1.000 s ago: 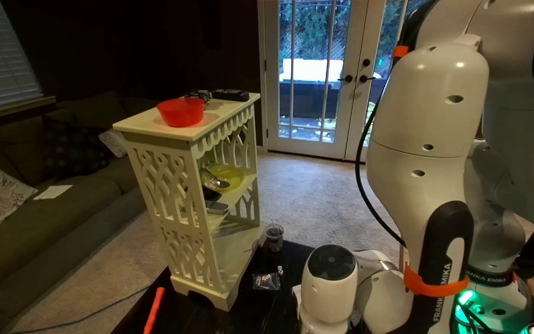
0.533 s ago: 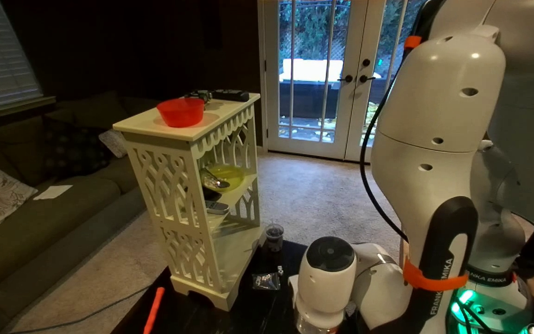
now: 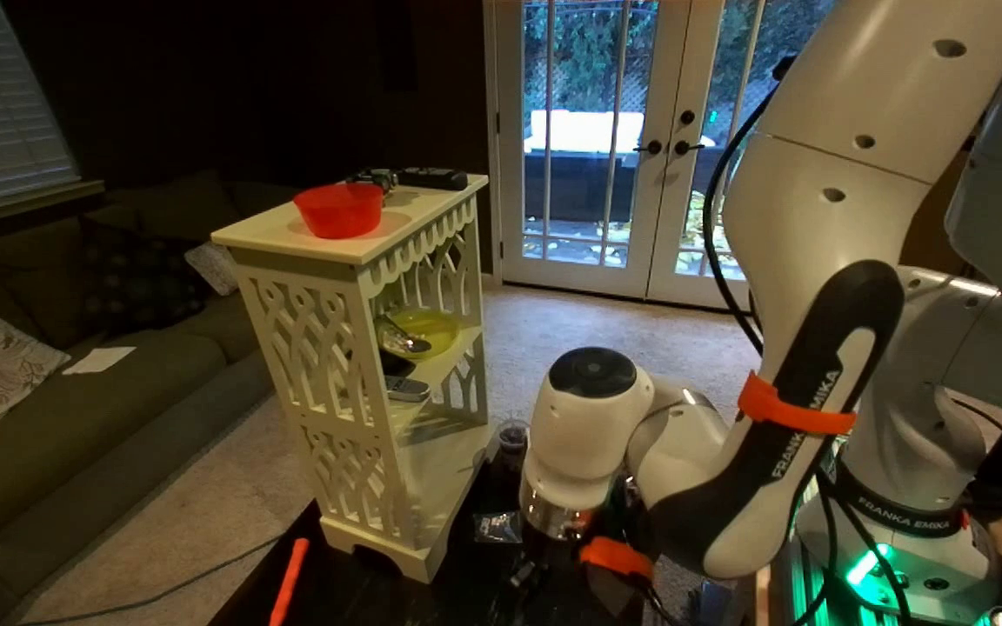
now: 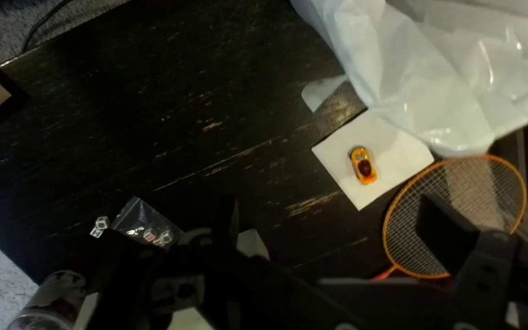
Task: Move the trash bin to the bottom left corner of the table
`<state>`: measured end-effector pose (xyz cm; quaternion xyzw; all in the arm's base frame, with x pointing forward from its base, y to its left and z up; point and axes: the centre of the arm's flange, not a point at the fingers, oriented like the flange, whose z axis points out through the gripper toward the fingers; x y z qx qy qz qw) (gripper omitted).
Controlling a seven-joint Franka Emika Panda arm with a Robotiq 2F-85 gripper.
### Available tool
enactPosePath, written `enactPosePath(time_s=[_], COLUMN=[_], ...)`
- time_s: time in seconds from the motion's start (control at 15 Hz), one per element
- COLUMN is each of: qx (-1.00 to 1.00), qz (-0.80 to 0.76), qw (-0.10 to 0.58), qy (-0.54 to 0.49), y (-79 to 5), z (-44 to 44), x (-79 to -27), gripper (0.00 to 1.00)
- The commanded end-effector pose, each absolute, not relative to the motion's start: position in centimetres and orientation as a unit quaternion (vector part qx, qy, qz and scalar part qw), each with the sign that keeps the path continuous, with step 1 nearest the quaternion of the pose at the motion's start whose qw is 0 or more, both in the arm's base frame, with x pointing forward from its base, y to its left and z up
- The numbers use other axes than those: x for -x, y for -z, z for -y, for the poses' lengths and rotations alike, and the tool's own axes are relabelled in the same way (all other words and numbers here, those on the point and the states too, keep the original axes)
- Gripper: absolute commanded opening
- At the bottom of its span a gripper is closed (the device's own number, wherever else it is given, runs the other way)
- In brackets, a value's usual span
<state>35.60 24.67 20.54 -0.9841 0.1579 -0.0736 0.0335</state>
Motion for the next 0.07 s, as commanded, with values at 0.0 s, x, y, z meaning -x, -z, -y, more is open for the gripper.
enactPosePath(time_s=[0.0], qx=[0.981], qz=[-0.176], qw=[0.038], qy=[0.077], y=[-21.37], z=[-23.97], x=[-36.14], gripper=[1.00])
